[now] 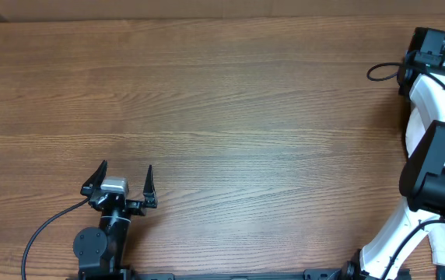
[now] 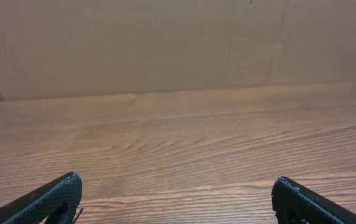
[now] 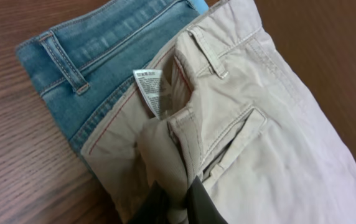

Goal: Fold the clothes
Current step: 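Grasp the beige shorts waistband with the right gripper, separating from jeans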

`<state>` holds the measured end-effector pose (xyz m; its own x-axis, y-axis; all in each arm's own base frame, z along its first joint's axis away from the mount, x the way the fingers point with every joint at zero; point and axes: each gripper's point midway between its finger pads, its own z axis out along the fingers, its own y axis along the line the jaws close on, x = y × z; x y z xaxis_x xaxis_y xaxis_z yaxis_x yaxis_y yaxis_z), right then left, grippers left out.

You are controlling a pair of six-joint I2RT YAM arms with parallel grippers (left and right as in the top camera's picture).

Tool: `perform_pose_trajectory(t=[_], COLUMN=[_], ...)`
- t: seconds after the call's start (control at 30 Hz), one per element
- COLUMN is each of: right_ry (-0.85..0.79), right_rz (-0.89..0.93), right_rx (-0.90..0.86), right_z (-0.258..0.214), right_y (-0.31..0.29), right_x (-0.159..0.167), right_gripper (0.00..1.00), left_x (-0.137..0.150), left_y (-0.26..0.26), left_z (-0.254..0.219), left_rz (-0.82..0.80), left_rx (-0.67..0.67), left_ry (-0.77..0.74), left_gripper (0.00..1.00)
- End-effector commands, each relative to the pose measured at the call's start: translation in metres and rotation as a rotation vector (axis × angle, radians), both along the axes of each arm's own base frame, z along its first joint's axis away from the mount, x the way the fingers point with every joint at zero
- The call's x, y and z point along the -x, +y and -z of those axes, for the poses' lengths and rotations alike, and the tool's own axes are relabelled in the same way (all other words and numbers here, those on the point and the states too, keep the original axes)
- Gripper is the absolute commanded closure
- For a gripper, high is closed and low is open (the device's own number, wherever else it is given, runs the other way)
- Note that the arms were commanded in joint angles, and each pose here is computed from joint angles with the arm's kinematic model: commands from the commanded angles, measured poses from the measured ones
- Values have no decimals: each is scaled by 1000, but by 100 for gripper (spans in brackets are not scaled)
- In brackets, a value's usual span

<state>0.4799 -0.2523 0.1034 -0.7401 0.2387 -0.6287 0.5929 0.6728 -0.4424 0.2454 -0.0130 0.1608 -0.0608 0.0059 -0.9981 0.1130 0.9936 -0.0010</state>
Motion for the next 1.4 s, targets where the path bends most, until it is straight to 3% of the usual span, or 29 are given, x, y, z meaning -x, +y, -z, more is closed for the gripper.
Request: perform_pose_trajectory(t=[0.0,0.3,0.4,0.53,0.8,0.97,1.27,1.37], right_ry=[-7,61,54,5,-53,-104,-81,-84], right_rz=[-11,-30,-31,-48,-62,-31,-21,-3], right_rx=[-28,-82,-81,-80,-75,-132,-172,-171], right_z=[13,79,86,81,74,78,96,97], right_y=[-1,3,2,4,7,2,-6,-12], right_x=[-9,-14,-17,-28,-40,-39,-31,-28], right_gripper=[92,71,55,46,46,59,50,54], left_x=[1,1,1,1,1,1,1,1], left_y=[-3,-3,-3,-3,-3,-3,-3,-3], left_z=[0,0,0,0,0,0,0,0], left_rz=[16,16,16,16,16,16,16,16], left_rx=[-19,-19,-19,-19,-19,-19,-19,-19], left_ry=[-8,-8,-8,-8,-8,-8,-8,-8], left_gripper=[0,0,0,0,0,0,0,0])
